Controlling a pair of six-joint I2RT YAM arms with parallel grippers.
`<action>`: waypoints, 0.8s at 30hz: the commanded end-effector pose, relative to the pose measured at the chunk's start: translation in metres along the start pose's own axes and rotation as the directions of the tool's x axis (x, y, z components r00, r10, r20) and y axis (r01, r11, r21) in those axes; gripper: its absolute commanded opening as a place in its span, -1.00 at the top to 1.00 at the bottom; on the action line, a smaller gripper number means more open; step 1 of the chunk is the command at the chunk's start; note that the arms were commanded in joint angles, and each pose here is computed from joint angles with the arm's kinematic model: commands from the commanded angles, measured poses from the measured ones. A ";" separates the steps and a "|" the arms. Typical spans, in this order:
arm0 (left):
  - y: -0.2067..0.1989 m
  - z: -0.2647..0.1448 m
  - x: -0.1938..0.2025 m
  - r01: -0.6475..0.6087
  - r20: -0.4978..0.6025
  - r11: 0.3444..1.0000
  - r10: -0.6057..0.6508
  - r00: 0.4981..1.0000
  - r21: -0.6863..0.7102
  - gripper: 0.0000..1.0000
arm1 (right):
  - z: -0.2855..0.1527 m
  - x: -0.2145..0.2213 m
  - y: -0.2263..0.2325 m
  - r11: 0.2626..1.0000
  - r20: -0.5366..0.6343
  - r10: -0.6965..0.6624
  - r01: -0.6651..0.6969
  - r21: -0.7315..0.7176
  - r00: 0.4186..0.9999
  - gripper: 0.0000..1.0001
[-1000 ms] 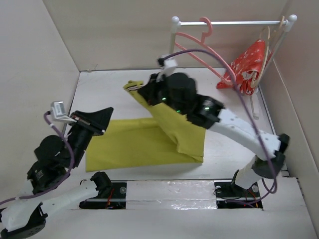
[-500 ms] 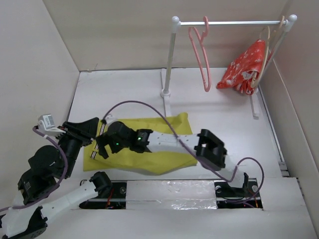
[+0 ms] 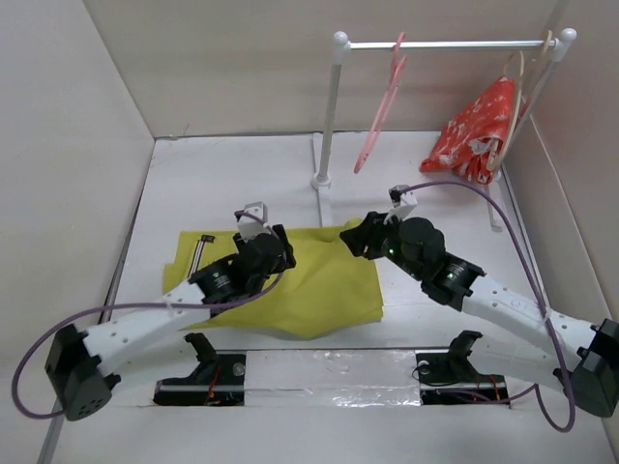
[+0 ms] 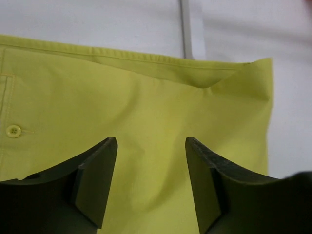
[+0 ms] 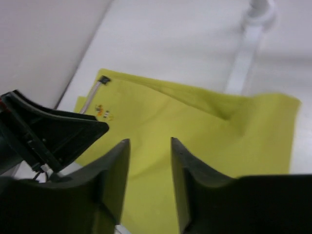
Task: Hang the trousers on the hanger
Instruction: Fold the trousers at the center of the board.
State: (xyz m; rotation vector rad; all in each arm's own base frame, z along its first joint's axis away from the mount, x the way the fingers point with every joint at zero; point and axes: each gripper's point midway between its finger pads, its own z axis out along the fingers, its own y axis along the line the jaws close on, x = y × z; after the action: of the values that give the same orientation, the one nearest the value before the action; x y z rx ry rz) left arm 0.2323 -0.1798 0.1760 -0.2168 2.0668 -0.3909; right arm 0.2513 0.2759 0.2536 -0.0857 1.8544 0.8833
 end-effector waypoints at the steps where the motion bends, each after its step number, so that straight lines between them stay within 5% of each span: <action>1: -0.018 0.031 -0.002 0.008 0.004 1.000 -0.008 1.000 0.027 -0.15 | -0.009 0.028 -0.054 0.993 -0.066 0.009 0.000 0.122 0.998 -0.05; 6: -0.019 0.084 0.013 -0.087 -0.109 0.995 0.092 0.990 0.054 -0.18 | -0.031 0.075 -0.089 0.988 -0.179 0.065 -0.038 0.150 0.982 -0.06; 12: -0.053 0.107 0.029 -0.201 -0.155 0.969 0.224 0.962 0.146 -0.06 | -0.069 0.104 -0.093 0.980 -0.192 0.149 -0.119 0.158 0.970 0.35; 16: -0.021 0.128 0.049 -0.237 -0.244 0.971 0.236 0.941 0.027 -0.05 | -0.085 0.137 -0.102 0.968 -0.223 0.226 -0.192 0.163 0.948 0.19; 18: -0.020 0.129 0.056 -0.225 -0.265 0.973 0.232 0.936 0.054 -0.11 | -0.089 0.148 -0.103 0.964 -0.247 0.249 -0.217 0.151 0.936 0.04; 24: -0.026 0.135 0.069 -0.232 -0.292 0.965 0.259 0.921 0.124 -0.14 | -0.098 0.172 -0.121 0.952 -0.293 0.273 -0.213 0.221 0.916 0.00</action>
State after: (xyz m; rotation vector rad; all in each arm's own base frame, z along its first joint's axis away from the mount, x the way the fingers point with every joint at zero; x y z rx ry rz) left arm 0.3115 -0.2391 0.0651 0.1077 2.3592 -0.3166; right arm 0.1534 0.1851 0.0697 0.1069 2.2547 0.8912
